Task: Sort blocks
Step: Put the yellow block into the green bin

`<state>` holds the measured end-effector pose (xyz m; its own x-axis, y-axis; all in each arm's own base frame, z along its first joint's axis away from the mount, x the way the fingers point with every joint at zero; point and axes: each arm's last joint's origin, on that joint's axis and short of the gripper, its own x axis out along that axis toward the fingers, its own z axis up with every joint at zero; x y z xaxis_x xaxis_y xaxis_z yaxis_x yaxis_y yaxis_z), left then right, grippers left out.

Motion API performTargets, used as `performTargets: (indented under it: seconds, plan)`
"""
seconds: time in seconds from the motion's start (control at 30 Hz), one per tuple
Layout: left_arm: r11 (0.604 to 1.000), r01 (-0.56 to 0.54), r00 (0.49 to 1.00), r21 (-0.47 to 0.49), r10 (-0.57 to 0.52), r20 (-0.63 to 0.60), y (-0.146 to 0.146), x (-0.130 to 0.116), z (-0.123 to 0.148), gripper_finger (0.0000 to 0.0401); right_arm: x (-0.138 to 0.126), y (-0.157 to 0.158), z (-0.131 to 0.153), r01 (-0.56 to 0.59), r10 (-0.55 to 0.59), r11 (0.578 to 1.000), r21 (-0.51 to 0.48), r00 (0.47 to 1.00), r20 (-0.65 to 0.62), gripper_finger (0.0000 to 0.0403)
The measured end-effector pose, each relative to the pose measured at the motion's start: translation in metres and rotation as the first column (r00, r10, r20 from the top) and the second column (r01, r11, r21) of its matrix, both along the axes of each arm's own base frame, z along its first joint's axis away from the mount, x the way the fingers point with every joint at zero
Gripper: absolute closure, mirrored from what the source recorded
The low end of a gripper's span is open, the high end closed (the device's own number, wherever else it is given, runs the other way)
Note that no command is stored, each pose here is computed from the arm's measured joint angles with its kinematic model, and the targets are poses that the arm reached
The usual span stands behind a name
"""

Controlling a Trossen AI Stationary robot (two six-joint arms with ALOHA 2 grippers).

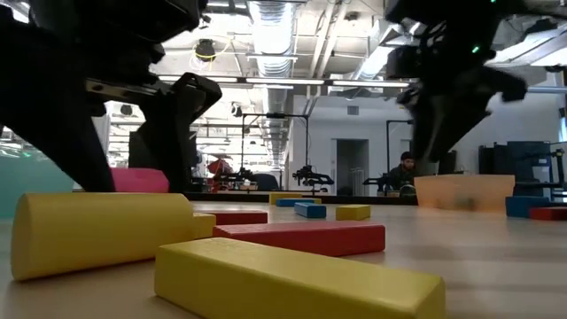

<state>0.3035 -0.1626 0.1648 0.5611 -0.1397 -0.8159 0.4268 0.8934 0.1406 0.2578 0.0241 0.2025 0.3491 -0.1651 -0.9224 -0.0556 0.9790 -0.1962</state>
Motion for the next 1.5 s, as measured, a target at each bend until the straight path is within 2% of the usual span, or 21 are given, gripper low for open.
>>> performTargets:
  seconds: [0.13, 0.27, 0.53, 0.77, 1.0, 1.13, 1.37, 1.5]
  plan:
    - [1.0, -0.018, 1.0, 0.014, 0.019, -0.025, 0.007, 0.001, -0.002, 0.015, 0.019, -0.009, -0.021, -0.074, 0.073, 0.996, -0.04, 0.997, -0.017, 0.0196]
    - [0.998, -0.057, 0.998, 0.026, 0.058, -0.037, 0.015, 0.003, -0.002, 0.015, 0.034, -0.023, -0.036, -0.086, 0.085, 0.996, -0.036, 0.996, -0.038, 0.0196]
    - [0.993, -0.112, 0.994, 0.02, 0.112, 0.012, 0.035, 0.007, 0.015, 0.015, 0.068, -0.035, -0.039, -0.209, 0.209, 0.978, -0.02, 0.978, -0.007, 0.0196]
    - [0.994, -0.113, 0.991, 0.012, 0.112, 0.075, 0.048, 0.003, 0.036, 0.015, 0.086, -0.032, -0.05, -0.334, 0.338, 0.94, 0.071, 0.94, -0.045, 0.0196]
    - [0.994, -0.112, 0.989, 0.017, 0.11, 0.096, 0.055, 0.004, 0.041, 0.015, 0.092, -0.039, -0.071, -0.315, 0.333, 0.939, 0.137, 0.932, -0.142, 0.0201]
    - [0.993, -0.116, 0.989, 0.02, 0.114, 0.095, 0.057, 0.005, 0.041, 0.015, 0.091, -0.037, -0.072, -0.305, 0.328, 0.94, 0.156, 0.932, -0.155, 0.0236]
    - [0.994, -0.109, 0.988, 0.024, 0.106, 0.109, 0.058, 0.006, 0.042, 0.015, 0.088, -0.026, -0.059, -0.316, 0.335, 0.937, 0.15, 0.934, -0.126, 0.0358]
    - [0.989, -0.145, 0.979, 0.039, 0.137, 0.153, 0.06, 0.009, 0.044, 0.015, 0.084, -0.019, -0.052, -0.303, 0.323, 0.94, 0.159, 0.939, -0.12, 0.0365]
